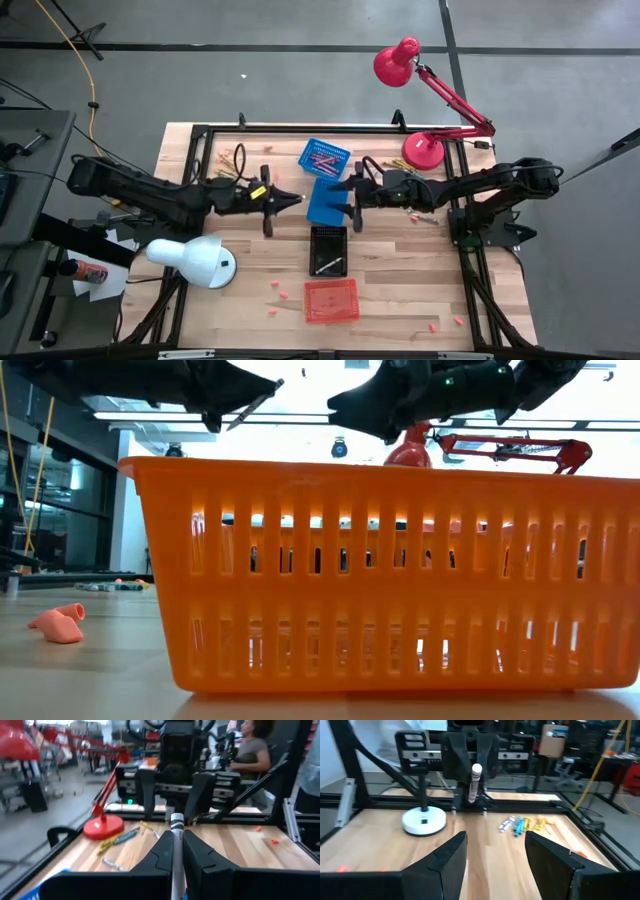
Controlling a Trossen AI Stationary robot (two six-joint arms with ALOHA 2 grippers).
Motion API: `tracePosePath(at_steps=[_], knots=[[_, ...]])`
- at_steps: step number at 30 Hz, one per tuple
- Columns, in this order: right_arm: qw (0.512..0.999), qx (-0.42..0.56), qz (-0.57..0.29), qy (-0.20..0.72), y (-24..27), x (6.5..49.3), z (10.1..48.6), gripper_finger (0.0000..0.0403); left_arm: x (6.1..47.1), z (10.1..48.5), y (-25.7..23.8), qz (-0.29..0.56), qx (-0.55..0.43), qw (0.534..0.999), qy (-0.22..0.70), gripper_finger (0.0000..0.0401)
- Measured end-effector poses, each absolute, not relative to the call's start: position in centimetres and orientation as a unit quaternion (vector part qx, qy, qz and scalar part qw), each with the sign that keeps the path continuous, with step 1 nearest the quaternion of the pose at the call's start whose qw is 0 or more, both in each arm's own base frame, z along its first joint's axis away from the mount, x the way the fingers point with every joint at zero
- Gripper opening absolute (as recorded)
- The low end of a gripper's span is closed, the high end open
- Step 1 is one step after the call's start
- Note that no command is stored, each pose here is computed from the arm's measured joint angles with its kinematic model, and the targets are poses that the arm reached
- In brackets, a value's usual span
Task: Sort crayons
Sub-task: Put the white crayon into the black bin
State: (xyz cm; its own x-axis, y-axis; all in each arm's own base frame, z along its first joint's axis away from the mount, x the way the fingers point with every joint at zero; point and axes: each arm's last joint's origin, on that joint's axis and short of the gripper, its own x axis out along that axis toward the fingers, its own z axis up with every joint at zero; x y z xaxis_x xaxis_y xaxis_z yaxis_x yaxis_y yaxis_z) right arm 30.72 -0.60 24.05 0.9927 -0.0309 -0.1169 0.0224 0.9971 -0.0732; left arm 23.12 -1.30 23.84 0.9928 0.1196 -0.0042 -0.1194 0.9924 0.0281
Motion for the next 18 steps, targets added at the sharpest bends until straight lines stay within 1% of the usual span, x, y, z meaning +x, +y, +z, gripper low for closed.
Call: tracePosePath(at_steps=[14,18], knots=[[0.998,-0.031,-0.007,0.054,-0.56,30.73,24.15,0.0197,23.06,23.85,-1.73,0.062,0.018,0.998,0.001,0.0005],[0.998,-0.041,-0.007,0.054,-0.56,30.73,24.15,0.0197,23.05,24.3,-1.74,0.06,0.029,0.998,-0.021,0.0005]])
